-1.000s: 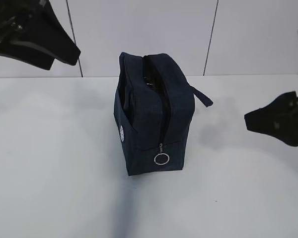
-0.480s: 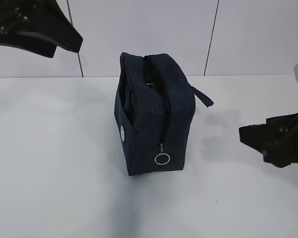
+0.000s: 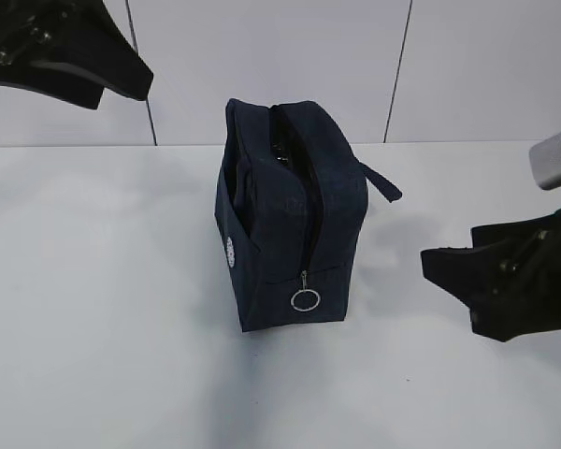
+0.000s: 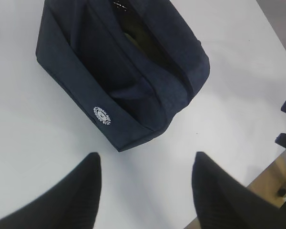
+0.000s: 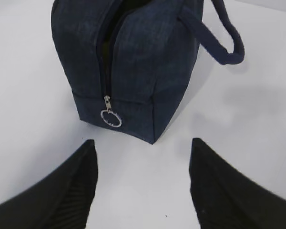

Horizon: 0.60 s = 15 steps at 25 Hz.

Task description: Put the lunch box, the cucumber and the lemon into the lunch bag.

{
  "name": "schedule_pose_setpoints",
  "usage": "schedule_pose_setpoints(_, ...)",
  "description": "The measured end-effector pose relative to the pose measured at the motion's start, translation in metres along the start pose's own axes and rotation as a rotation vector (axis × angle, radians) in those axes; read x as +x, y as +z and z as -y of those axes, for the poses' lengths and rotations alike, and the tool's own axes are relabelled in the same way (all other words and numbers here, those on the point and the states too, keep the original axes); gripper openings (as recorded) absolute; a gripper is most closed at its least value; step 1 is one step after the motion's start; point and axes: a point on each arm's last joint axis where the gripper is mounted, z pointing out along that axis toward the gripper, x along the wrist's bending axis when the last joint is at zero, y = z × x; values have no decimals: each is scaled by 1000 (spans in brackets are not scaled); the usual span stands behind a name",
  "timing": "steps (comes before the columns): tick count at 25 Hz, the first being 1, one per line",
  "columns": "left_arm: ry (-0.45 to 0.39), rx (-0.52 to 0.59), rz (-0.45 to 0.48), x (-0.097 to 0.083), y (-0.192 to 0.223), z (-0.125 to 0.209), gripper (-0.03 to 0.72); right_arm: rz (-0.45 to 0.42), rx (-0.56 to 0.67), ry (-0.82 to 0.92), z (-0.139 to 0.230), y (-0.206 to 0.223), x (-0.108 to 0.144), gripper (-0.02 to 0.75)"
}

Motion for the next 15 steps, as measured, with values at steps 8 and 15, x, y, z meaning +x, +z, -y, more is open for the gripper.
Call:
schedule_pose_setpoints(8, 0, 0, 0, 0, 0, 0, 440, 89, -123, -3, 7, 4, -9, 465)
schedule_pose_setpoints(15, 8, 2, -11, 1, 0, 0, 440, 169, -199, -28, 23, 13, -17, 465)
